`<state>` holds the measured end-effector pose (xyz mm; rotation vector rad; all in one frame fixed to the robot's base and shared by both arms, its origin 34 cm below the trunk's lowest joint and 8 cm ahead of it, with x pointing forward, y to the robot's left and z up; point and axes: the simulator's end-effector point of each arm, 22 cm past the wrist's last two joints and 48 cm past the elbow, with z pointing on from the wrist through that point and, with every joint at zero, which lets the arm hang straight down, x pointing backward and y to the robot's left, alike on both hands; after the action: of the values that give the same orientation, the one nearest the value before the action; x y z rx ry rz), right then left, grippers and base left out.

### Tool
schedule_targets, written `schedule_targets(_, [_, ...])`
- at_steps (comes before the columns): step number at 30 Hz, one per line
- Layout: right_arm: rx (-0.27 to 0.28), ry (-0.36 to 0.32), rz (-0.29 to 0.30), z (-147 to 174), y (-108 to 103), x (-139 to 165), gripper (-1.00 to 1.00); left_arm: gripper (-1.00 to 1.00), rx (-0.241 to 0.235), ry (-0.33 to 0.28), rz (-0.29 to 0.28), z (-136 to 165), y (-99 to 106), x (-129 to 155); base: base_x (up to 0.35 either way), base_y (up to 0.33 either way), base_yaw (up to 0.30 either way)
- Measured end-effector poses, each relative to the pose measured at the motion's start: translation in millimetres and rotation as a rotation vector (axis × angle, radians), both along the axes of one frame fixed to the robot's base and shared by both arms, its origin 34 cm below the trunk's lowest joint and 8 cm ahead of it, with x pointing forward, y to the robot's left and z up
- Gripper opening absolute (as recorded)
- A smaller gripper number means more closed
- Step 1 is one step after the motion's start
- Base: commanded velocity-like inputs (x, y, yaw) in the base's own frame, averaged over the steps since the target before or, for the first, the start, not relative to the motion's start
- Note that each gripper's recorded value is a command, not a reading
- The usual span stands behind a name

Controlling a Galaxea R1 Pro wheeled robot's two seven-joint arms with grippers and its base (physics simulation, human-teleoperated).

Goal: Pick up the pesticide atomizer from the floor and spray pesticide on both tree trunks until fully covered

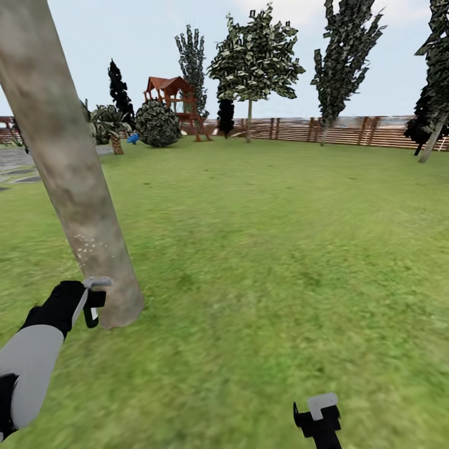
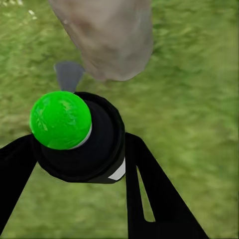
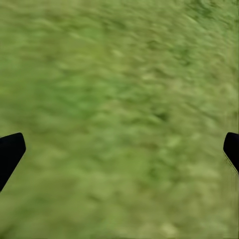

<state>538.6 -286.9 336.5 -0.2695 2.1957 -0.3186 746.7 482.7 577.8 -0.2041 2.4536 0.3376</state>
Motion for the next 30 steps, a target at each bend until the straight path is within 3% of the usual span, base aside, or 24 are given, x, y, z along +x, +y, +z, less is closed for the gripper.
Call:
schedule_targets(2, [0.000, 0.000, 0.001, 0, 0, 0, 1.00, -1.00, -0.007, 0.034, 0.004, -17, 1, -11, 0.248, -0.173, 0.268])
schedule_targets(7, [0.000, 0.000, 0.000, 0, 0, 0, 1.00, -1.00, -0.054, 0.032, 0.047, -28, 6, -21, 0.115, -0.071, 0.276])
schedule_targets(12, [0.000, 0.000, 0.000, 0, 0, 0, 1.00, -1.00, -0.026, -0.018, 0.030, -43, 10, -26, 0.004, -0.003, 0.277])
schedule_targets(16, [0.000, 0.000, 0.001, 0, 0, 0, 1.00, -1.00, -0.036, -0.004, 0.019, -59, 3, -32, 0.000, 0.000, 0.245])
schedule_targets(21, [0.000, 0.000, 0.000, 0, 0, 0, 1.00, -1.00, -0.045, -0.010, 0.013, -62, -3, -31, 0.044, -0.027, 0.031])
schedule_targets(26, [-0.001, 0.000, -0.001, 0, -1, 0, 1.00, -1.00, -0.047, -0.085, -0.030, -56, -27, -12, 0.220, -0.169, 0.001])
schedule_targets(30, [-0.001, 0.000, -0.001, 0, -1, 0, 1.00, -1.00, -0.039, -0.092, -0.032, -54, -24, -12, 0.267, -0.169, 0.000])
